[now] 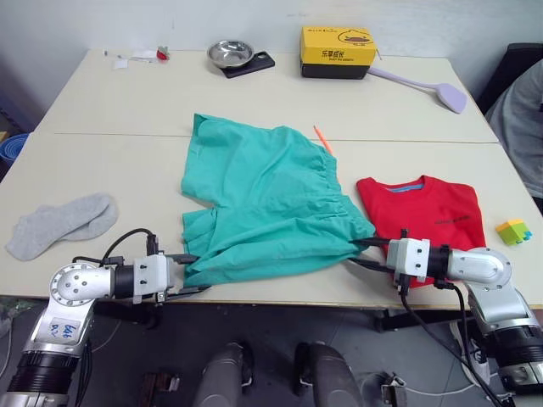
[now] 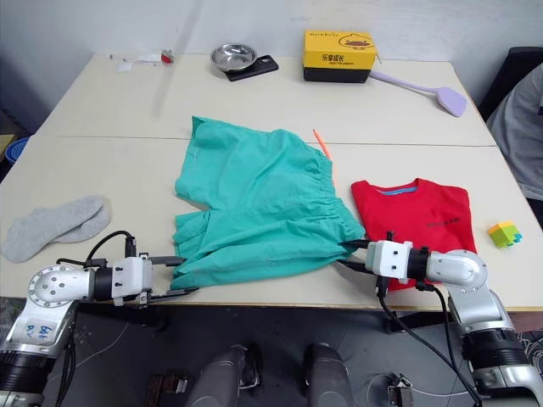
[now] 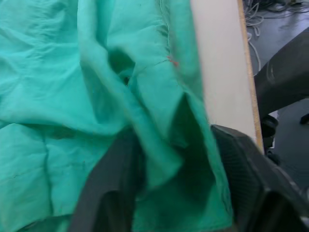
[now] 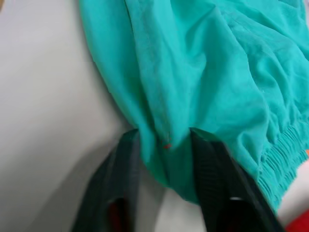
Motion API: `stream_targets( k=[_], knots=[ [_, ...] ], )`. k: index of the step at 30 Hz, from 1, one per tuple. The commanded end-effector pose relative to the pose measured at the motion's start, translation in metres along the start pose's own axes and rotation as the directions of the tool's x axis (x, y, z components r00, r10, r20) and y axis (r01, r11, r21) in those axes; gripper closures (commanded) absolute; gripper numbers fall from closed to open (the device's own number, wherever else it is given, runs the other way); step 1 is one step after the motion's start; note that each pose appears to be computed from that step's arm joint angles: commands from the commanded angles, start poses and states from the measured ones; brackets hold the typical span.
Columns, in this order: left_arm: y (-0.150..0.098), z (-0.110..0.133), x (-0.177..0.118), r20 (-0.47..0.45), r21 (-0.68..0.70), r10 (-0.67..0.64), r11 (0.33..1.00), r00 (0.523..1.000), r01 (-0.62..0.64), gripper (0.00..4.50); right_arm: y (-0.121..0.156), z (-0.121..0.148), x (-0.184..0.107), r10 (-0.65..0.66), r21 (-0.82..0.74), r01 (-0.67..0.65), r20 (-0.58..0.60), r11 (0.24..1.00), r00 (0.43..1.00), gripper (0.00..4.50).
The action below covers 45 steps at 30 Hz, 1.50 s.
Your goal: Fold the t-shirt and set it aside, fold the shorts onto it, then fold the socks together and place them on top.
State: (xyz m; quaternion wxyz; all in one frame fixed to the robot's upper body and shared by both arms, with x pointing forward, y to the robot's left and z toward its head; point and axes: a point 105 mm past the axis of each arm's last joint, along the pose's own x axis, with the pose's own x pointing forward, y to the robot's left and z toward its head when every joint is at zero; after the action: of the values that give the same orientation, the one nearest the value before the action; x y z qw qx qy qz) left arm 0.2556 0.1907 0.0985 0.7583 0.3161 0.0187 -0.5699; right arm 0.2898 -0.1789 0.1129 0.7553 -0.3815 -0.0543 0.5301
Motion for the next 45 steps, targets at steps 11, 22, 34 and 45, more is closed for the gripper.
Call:
stream_targets(
  k=[11, 22, 34, 45],
  knots=[
    [-0.058, 0.022, -0.041, 0.103, -0.325, -0.32, 0.884, 0.942, 0.335, 4.49, 0.052, 0.021, -0.023, 0.321, 0.163, -0.325, 0.056, 0.931, 0.946, 4.5],
    [0.017, 0.078, -0.071, 0.267, -0.53, -0.045, 0.827, 0.963, 0.186, 4.49, 0.001, 0.07, -0.043, 0.288, 0.432, -0.327, 0.155, 0.84, 0.945, 4.5],
    [0.18, 0.067, -0.069, 0.242, -0.411, 0.447, 0.851, 0.861, -0.326, 4.49, -0.108, 0.059, 0.033, -0.167, 0.51, 0.116, 0.056, 0.853, 0.984, 4.5],
    [0.22, 0.038, -0.049, 0.124, -0.412, 0.631, 0.735, 0.766, -0.539, 4.49, -0.147, 0.038, 0.055, -0.453, 0.433, 0.446, -0.094, 0.783, 0.887, 4.5]
  ],
)
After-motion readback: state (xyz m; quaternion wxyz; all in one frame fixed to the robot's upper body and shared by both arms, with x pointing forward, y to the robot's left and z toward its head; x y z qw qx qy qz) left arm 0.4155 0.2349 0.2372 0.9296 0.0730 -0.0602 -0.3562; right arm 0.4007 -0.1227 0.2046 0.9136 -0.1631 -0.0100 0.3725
